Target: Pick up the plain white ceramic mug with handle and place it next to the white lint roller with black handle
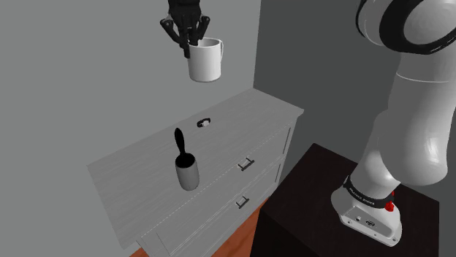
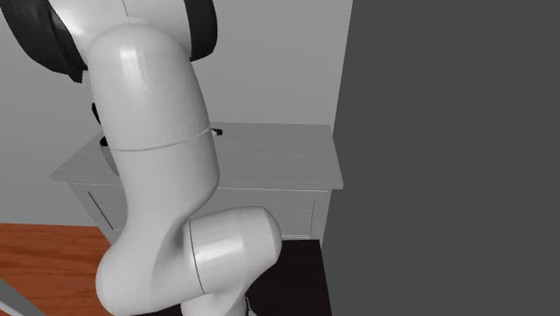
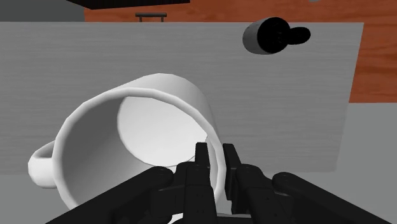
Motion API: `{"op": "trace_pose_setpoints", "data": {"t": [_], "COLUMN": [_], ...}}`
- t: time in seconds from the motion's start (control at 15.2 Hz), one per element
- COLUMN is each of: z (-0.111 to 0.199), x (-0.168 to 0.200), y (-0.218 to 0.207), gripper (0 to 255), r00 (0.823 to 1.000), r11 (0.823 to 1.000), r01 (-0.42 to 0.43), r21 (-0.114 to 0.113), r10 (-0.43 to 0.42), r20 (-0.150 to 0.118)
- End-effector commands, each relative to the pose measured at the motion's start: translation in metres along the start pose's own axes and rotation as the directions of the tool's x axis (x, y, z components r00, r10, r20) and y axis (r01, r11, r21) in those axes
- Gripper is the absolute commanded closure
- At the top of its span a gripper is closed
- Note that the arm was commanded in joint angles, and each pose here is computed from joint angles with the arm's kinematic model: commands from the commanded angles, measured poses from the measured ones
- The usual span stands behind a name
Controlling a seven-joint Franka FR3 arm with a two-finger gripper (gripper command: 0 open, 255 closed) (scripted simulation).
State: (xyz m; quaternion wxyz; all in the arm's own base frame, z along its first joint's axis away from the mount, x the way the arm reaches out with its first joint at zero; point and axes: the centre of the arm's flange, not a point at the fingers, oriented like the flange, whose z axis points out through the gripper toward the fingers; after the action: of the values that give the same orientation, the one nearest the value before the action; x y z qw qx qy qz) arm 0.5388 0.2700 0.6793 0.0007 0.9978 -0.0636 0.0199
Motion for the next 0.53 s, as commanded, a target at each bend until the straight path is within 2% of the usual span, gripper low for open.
{"op": "trace_pose_setpoints", "data": {"t": [0.0, 0.07, 0.46], "z": [-0.001, -0.001, 0.03], "x": [-0.001, -0.003, -0.004], "y": [-0.023, -0.045, -0.045], "gripper": [255, 255, 255], "r00": [1.0, 1.0, 1.0], "r11": [1.0, 1.0, 1.0], "r01": [-0.002, -0.002, -0.002], "r21": [0.001, 0.001, 0.001], "r10": [0.002, 0.002, 0.002], "r20": [-0.001, -0.001, -0.001]}}
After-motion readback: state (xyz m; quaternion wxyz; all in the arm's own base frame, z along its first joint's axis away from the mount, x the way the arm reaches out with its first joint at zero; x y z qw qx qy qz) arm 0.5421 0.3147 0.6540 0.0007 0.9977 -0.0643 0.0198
